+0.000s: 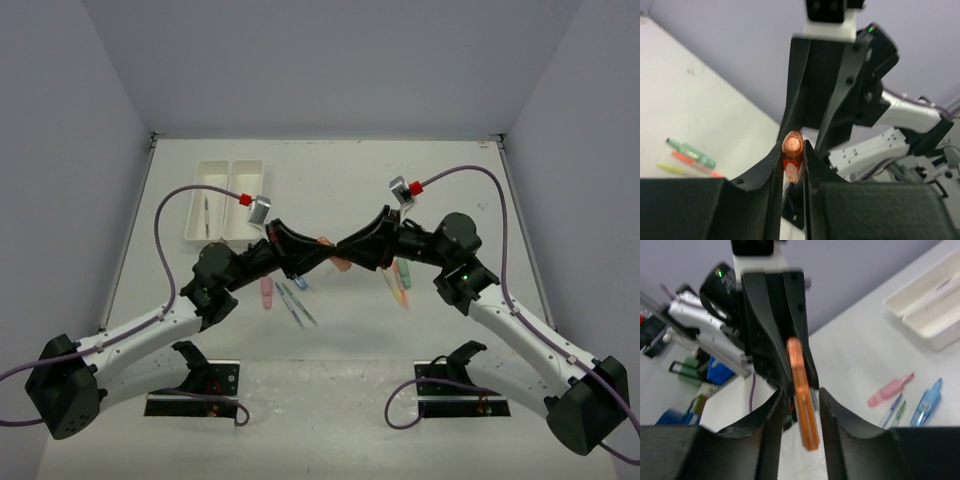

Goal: Sort the stationery into containers
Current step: Place the stationery in the storage box.

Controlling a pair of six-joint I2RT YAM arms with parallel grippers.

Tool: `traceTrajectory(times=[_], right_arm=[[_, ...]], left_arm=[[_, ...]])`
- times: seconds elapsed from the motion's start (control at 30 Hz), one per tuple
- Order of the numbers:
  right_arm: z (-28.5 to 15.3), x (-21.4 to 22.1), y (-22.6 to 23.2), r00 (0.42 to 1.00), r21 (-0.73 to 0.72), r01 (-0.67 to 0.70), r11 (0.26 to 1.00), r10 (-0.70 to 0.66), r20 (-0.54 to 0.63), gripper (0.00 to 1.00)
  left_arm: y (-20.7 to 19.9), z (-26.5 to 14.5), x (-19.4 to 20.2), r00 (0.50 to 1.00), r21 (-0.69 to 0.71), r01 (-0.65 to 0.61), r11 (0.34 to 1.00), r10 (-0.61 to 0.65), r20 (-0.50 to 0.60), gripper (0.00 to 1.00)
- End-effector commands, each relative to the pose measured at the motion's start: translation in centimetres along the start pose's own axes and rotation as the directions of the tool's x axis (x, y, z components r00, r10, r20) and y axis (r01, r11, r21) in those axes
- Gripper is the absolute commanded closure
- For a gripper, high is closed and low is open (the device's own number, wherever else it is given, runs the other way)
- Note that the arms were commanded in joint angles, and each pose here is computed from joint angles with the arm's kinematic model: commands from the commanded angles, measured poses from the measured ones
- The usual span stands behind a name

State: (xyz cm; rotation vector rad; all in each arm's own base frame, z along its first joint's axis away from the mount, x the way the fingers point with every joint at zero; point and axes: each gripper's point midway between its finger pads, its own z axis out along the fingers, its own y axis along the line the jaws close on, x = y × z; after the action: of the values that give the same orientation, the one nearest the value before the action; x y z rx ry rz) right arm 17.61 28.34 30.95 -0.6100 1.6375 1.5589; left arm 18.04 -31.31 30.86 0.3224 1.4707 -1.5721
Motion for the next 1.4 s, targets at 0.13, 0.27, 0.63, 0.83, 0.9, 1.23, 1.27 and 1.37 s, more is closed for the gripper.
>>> traceTrajectory(times=[0.13,0.27,0.63,0.83,0.9,1.23,1.27,1.37], right_arm=[[-0.8,-5.3,0.9,0.958,-0.009,0.167,0.986,-0.16,0.236,0.3],[-1.6,-4.4,-2.6,0.959,0.165,0.122,0.979,-0.159,0.233,0.13],[-5.6,-3.2,-8.2,0.974,0.549,-0.001,0.836,-0.123,0.189,0.11],[-6.0,-2.1,-8.5,0.982,0.561,0.003,0.828,-0.109,0.155,0.11],[-5.7,-1.6,-8.8,0.987,0.555,0.001,0.832,-0.092,0.136,0.11],[-4.2,0.9,-11.1,0.999,0.602,-0.026,0.798,0.041,-0.011,0.12],[-4.1,1.1,-11.5,0.999,0.622,-0.022,0.783,0.048,-0.025,0.13],[-3.6,2.2,-12.6,0.995,0.686,0.015,0.727,0.06,-0.085,0.16]], left_arm=[[5.3,-1.3,0.8,0.985,-0.212,0.016,0.977,-0.052,-0.166,1.0],[10.7,-2.1,-3.7,0.99,-0.481,-0.057,0.875,-0.01,-0.137,1.0],[28.3,-13.9,-14.8,0.94,-0.942,-0.334,-0.006,-0.079,-0.333,1.0],[34.9,-16.4,-14.4,0.906,-0.919,-0.386,-0.083,-0.224,-0.36,1.0],[37.1,-16.9,-13.2,0.888,-0.908,-0.407,-0.098,-0.277,-0.368,1.0],[39.6,-16.2,-10.9,0.863,-0.909,-0.413,-0.055,-0.343,-0.371,0.62],[39.5,-16.1,-11.0,0.864,-0.91,-0.411,-0.053,-0.341,-0.37,0.56],[38.7,-15.8,-11.5,0.869,-0.912,-0.407,-0.049,-0.327,-0.37,0.36]])
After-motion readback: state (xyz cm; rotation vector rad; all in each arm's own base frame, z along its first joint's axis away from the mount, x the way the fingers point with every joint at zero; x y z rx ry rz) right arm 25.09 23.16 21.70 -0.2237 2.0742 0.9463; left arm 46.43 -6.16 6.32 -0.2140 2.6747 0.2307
